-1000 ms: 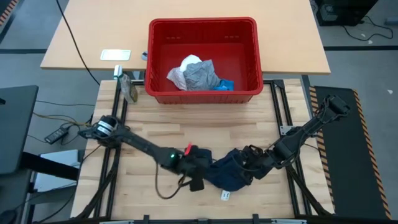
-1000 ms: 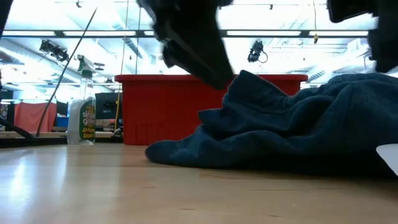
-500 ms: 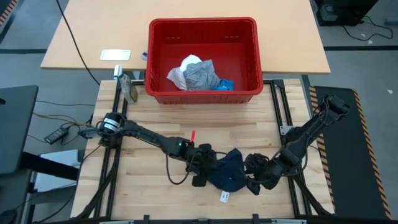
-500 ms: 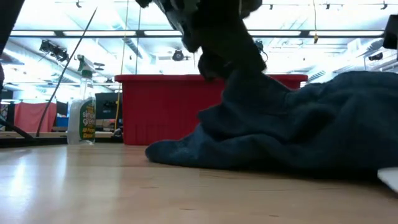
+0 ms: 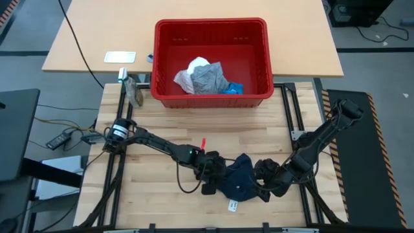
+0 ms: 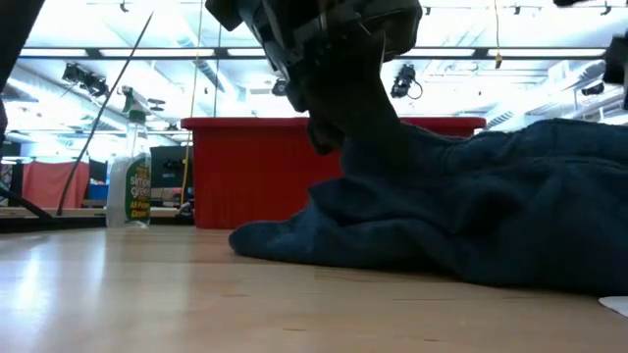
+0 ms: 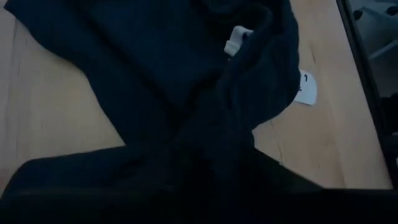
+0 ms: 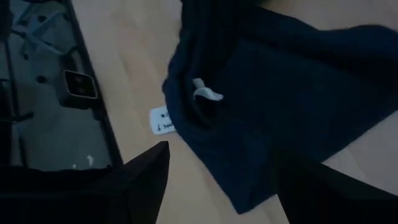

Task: Fold laundry
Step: Fold the dark blue shorts

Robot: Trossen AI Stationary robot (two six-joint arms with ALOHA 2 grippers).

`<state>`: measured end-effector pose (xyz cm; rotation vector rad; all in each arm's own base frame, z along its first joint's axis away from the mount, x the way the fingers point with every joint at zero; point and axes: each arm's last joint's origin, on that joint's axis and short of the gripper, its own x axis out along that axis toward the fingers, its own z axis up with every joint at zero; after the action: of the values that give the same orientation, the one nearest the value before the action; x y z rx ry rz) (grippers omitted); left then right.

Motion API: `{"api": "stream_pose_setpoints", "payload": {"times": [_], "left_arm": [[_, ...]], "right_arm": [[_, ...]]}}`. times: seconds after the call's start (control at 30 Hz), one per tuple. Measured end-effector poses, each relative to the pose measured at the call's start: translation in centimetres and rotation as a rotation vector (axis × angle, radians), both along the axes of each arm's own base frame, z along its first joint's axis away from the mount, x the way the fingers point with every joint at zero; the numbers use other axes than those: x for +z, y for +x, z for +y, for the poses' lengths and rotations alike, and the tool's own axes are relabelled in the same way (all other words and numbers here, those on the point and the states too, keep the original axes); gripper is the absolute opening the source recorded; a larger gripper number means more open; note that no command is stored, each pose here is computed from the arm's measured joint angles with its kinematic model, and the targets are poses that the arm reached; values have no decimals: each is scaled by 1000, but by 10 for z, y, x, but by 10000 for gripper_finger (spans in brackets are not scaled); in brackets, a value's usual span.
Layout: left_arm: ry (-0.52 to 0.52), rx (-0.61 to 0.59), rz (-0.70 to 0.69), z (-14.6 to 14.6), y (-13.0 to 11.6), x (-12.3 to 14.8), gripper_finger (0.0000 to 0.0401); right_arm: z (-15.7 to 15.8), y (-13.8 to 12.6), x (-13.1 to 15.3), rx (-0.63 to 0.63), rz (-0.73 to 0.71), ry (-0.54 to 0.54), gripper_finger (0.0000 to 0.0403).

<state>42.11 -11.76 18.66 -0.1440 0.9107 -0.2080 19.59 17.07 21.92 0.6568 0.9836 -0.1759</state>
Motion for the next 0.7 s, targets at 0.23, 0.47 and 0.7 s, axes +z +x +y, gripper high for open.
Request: {"api": "stream_pose_setpoints", "payload": {"times": [0.23,0.47,0.7], "left_arm": [[-83,64,48,-2,-2,-1,15],[-89,135,107,-2,-11,7,14],[-10,187,143,5,-23,20,13]], "right_arm": [[13,13,-41,36,42,39,275],[16,27,-61,17,111,107,264],[15,29,-57,-21,67,113,247]]}}
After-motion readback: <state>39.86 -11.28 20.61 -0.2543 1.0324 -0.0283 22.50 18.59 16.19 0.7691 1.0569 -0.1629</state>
